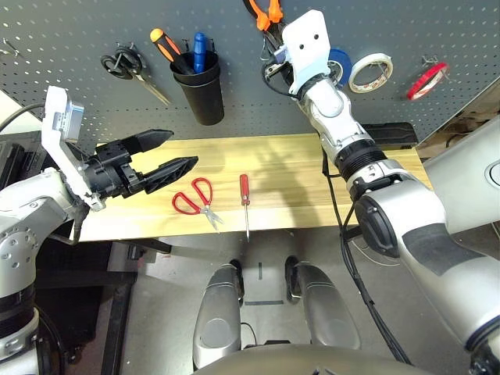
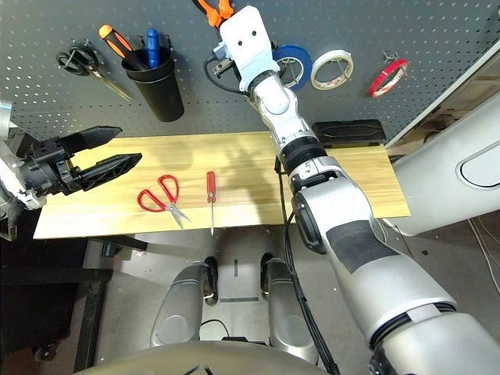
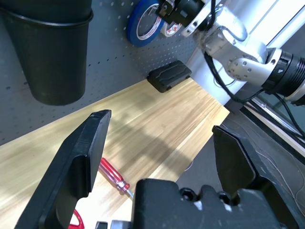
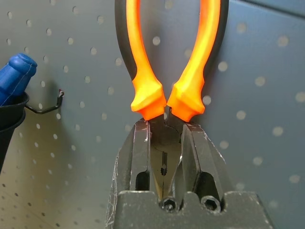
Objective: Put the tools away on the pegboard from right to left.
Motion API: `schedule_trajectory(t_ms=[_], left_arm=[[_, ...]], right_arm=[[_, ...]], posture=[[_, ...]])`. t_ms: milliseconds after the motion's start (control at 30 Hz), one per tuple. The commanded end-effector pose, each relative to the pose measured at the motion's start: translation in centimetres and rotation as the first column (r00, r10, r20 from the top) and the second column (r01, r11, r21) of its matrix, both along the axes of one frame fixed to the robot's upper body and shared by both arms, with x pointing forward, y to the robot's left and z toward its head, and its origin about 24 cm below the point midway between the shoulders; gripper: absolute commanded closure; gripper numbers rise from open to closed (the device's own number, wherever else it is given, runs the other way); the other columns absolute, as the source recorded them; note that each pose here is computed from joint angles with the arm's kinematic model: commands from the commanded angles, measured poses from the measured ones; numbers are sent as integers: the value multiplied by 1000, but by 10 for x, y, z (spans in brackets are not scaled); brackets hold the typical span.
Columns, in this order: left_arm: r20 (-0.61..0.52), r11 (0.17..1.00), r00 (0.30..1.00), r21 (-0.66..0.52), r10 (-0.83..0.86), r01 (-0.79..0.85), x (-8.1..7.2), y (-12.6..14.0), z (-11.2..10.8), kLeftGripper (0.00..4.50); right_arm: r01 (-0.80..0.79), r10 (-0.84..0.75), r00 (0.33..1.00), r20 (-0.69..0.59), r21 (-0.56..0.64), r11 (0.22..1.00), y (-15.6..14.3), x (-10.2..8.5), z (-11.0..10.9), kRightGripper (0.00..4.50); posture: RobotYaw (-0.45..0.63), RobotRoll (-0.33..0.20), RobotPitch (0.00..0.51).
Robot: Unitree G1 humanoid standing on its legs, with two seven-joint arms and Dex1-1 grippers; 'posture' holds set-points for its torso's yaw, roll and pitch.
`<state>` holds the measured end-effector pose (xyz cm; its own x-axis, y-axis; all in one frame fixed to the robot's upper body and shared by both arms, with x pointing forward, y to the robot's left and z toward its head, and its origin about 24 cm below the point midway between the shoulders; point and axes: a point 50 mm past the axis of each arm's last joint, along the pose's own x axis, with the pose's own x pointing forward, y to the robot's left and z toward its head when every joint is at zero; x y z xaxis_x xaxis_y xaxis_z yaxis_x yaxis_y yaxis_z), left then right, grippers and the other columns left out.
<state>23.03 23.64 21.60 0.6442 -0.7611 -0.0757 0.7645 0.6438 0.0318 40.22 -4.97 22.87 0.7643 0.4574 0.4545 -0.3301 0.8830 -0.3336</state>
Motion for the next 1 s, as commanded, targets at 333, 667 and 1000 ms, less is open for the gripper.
schedule_trajectory(t_ms=[333, 667, 1000], left_arm=[[12, 1000, 1000, -1, -18, 19, 5, -5, -6, 0], [21, 1000, 1000, -6, -20, 20, 7, -8, -8, 0], [25, 1000, 1000, -9, -17, 17, 11, -7, -11, 0]], right_arm=[[9, -8, 999, -46, 23, 1000, -4, 0, -13, 1676], [0, 0, 1000, -7, 18, 1000, -8, -2, -7, 30], [-134, 131, 990, 50, 61, 989, -16, -22, 26, 30]], posture=[[112, 0, 234], [110, 0, 220], [95, 0, 208]])
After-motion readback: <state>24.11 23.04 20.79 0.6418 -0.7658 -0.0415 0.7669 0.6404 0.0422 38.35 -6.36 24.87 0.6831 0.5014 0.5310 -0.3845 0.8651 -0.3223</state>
